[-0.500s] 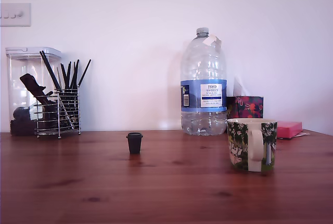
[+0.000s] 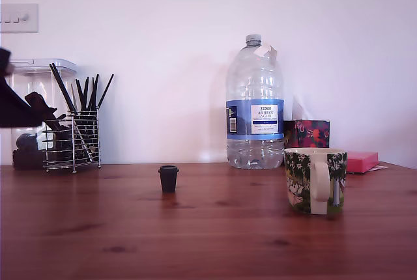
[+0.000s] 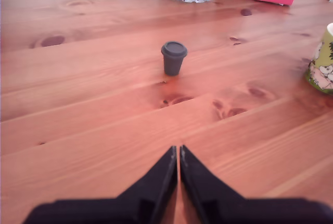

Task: Pick up the coffee capsules from the table one by one and drop them inside the nearest coffee cup

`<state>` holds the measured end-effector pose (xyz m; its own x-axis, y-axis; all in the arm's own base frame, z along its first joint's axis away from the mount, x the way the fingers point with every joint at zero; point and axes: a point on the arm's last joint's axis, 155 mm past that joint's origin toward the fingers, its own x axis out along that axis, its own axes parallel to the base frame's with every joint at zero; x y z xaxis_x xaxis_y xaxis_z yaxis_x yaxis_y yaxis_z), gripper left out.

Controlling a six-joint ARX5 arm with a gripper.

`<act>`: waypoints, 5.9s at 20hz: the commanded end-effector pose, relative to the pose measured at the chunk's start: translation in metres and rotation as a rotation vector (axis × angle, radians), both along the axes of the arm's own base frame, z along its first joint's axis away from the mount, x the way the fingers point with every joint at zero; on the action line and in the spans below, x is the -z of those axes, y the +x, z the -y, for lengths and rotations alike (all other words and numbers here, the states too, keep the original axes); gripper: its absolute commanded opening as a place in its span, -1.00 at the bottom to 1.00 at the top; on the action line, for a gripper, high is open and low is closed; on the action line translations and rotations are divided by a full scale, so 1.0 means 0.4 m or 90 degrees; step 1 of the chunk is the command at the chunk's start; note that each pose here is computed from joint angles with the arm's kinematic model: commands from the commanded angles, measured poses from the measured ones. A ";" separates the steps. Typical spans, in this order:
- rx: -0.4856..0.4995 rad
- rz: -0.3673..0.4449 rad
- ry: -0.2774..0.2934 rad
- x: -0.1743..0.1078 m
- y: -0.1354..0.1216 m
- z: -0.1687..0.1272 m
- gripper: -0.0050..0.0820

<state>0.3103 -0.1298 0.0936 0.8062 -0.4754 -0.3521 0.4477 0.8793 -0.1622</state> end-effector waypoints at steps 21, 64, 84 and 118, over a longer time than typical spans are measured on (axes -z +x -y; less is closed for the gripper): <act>0.075 0.123 0.045 0.011 0.108 0.096 0.90; 0.135 -0.025 0.100 0.230 0.476 0.281 0.90; 0.138 -0.049 0.097 0.245 0.465 0.283 -0.08; 0.409 0.027 0.067 -0.111 0.111 0.663 -0.80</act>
<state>0.3584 -0.3938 0.1419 0.3945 -0.8315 -0.3912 0.8901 0.4515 -0.0621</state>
